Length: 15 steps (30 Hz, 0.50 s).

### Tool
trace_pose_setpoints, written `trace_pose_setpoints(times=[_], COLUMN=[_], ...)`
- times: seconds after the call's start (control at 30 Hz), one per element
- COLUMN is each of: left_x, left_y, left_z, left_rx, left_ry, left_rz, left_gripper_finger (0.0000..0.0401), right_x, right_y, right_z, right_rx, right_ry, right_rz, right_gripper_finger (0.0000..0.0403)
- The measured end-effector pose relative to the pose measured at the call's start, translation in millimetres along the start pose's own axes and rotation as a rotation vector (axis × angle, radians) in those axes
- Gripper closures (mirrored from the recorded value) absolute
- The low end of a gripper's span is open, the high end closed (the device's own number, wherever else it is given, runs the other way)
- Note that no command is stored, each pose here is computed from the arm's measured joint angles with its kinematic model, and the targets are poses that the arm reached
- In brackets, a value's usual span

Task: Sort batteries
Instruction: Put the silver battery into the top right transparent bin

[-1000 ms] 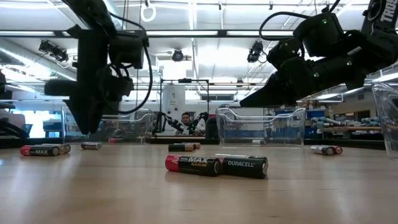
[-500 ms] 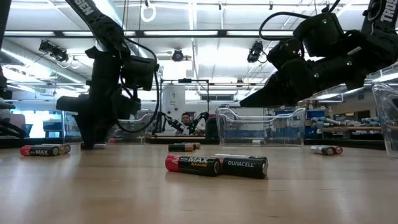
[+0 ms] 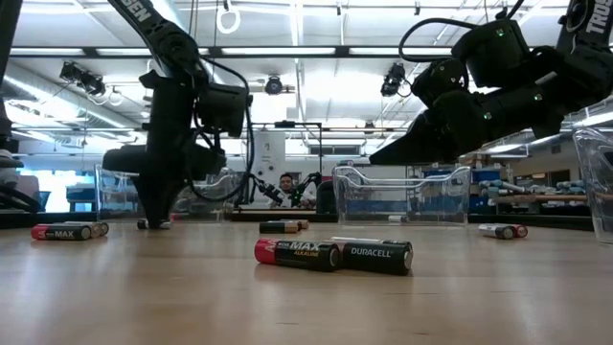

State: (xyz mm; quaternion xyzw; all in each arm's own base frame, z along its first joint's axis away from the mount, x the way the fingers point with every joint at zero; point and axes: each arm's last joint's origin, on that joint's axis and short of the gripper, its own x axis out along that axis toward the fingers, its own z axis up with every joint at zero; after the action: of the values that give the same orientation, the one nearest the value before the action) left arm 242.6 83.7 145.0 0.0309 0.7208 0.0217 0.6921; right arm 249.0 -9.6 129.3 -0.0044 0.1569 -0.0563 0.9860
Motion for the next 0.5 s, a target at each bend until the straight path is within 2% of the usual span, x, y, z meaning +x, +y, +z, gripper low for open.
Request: trace_pose_setpoints(times=[0.27, 0.37, 0.5], left_x=[-9, -19, -41], left_y=[-6, -6, -4], left_z=[9, 13, 20], left_rx=[0.010, -0.027, -0.095], left_ry=[-0.120, -0.220, -0.439], left_rz=[0.030, 0.013, 0.004], left_gripper_finger=[0.0358, 0.0358, 0.0358], right_x=[0, 0, 0], right_y=[0, 0, 0], right_z=[0, 1, 2], right_rx=[0.000, 0.001, 0.001], right_ry=[-0.001, -0.006, -0.016], right_rz=[-0.004, -0.012, -0.014], right_gripper_finger=[0.0393, 0.0391, 0.0389])
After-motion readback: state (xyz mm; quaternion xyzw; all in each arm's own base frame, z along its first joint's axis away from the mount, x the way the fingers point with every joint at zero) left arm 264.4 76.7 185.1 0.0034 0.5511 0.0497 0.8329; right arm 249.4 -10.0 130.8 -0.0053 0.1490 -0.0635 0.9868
